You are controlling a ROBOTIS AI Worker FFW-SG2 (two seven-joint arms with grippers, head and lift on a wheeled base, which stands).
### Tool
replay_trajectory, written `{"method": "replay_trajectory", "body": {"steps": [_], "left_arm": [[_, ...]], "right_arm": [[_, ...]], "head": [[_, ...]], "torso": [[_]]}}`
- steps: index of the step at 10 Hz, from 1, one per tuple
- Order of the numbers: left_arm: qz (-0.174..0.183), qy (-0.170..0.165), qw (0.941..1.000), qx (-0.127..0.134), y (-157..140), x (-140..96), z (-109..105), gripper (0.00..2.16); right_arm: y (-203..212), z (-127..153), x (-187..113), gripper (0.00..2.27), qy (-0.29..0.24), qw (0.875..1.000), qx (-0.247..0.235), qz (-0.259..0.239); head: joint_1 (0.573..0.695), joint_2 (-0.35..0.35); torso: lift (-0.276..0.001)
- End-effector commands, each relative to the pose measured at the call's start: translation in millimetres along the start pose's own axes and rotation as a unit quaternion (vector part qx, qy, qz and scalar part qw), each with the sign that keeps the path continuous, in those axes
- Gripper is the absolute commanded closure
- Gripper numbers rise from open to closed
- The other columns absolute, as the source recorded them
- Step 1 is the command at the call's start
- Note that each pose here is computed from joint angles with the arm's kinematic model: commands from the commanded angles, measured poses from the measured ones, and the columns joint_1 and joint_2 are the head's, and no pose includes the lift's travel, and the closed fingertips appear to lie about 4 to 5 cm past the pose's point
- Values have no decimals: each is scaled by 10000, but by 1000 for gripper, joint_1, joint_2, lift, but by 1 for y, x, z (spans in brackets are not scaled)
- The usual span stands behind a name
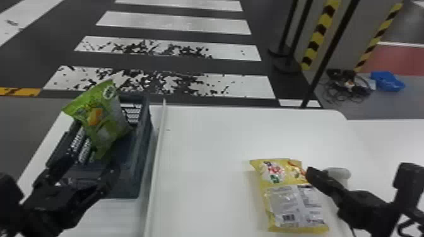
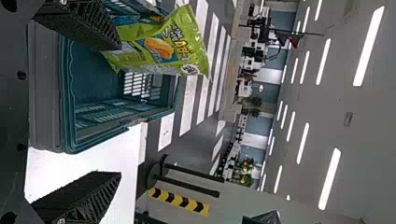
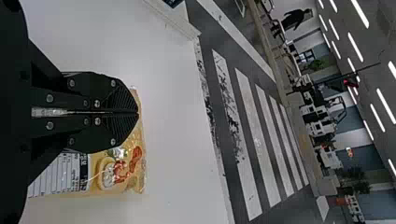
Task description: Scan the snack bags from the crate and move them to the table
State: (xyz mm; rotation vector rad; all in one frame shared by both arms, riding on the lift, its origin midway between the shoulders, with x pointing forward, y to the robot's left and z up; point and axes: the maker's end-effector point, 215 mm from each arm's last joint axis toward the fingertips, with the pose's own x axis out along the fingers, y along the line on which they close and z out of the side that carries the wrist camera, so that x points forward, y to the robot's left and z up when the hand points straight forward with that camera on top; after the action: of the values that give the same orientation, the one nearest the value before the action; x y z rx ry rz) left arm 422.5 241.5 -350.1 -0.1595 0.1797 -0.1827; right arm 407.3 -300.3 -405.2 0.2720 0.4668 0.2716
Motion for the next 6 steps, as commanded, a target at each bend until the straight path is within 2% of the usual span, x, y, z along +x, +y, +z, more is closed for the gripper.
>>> {"method": "replay_trajectory", "body": {"steps": [1, 4, 6], "left_arm": [[5, -8, 10000, 1, 0, 0, 0, 33], [-11, -11, 10000, 16, 0, 0, 1, 33], [-16, 1, 10000, 38, 0, -1, 1, 33]], "right_arm": [[1, -8, 15, 2243, -77, 9996, -262, 38], [10, -19, 23, 2243, -292, 9983, -481, 122], [8, -36, 27, 2243, -309, 9981, -503, 160]], "head": [[695, -82], [695, -64], [695, -52]], "torso": [[-95], [-95], [-95]]}}
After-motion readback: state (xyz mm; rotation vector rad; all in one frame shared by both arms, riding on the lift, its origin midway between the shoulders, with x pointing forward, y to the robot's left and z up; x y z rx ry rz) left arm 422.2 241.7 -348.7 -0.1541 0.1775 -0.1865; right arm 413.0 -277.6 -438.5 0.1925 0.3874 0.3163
